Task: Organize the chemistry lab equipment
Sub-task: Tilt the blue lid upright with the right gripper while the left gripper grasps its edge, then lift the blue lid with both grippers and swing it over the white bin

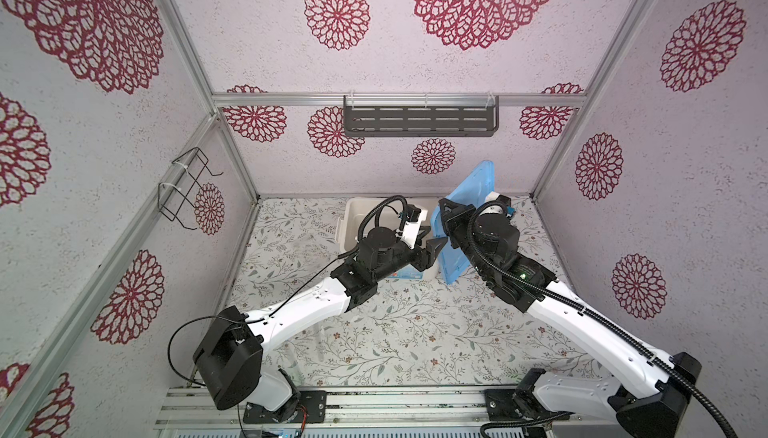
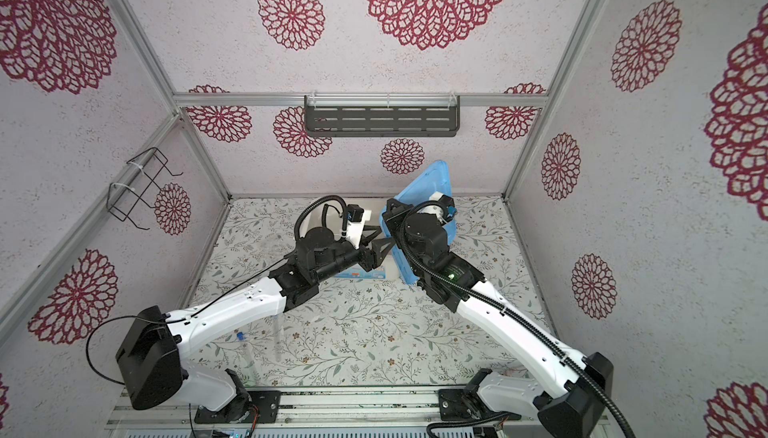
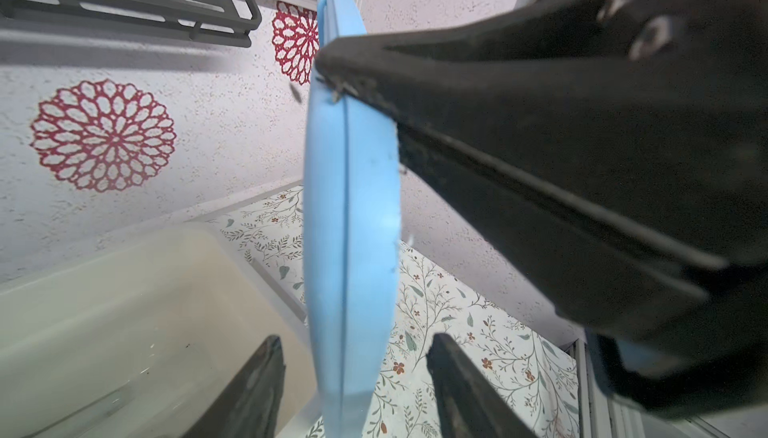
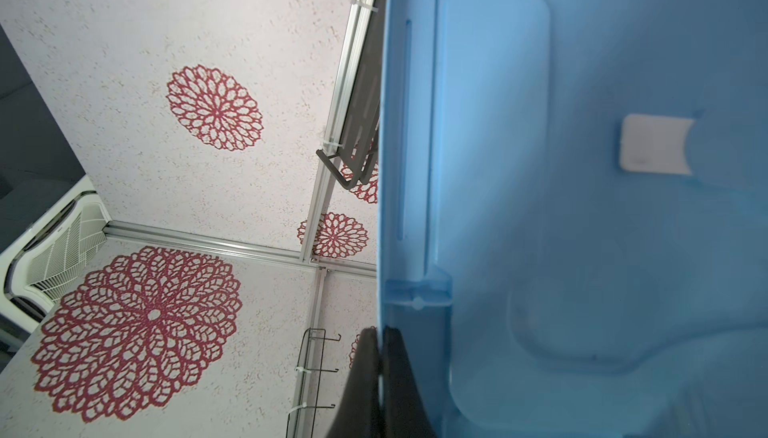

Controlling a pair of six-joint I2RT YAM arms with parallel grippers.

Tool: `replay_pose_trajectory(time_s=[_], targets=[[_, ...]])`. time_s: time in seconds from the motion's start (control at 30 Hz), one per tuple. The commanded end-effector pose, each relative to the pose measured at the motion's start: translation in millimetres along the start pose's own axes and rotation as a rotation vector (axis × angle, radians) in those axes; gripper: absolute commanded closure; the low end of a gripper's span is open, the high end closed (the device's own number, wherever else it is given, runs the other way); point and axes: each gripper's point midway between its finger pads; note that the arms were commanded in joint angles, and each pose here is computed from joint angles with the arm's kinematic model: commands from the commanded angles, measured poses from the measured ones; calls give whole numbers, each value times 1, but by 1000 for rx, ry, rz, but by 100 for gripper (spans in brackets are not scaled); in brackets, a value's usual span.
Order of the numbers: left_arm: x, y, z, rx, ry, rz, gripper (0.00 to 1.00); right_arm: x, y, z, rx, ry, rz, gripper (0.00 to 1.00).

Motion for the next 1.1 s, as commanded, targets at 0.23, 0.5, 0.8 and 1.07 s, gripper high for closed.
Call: replay_pose_trajectory(time_s=[0.23,0.5,0.8,1.07], targets=[[11,-3,-25,0,-75,-25,70,0,52,18,-54,24,-158,100],[23,20,-28,109,-74,-121,87,-3,51,35,-50,76,-168,89],[46,35,-58,234,-170,-148,93,3,39,35,-11,75,-143,66],[67,49,-96,344,-257,-192,94,24,53,24,384,50,-200,49]])
Point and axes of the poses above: each gripper's point midway between its finger pads, its own x axis back along the fingers, its own y axis along the line the jaws close on, z = x × y, and after that the axes turned 3 degrees about x, right-handed
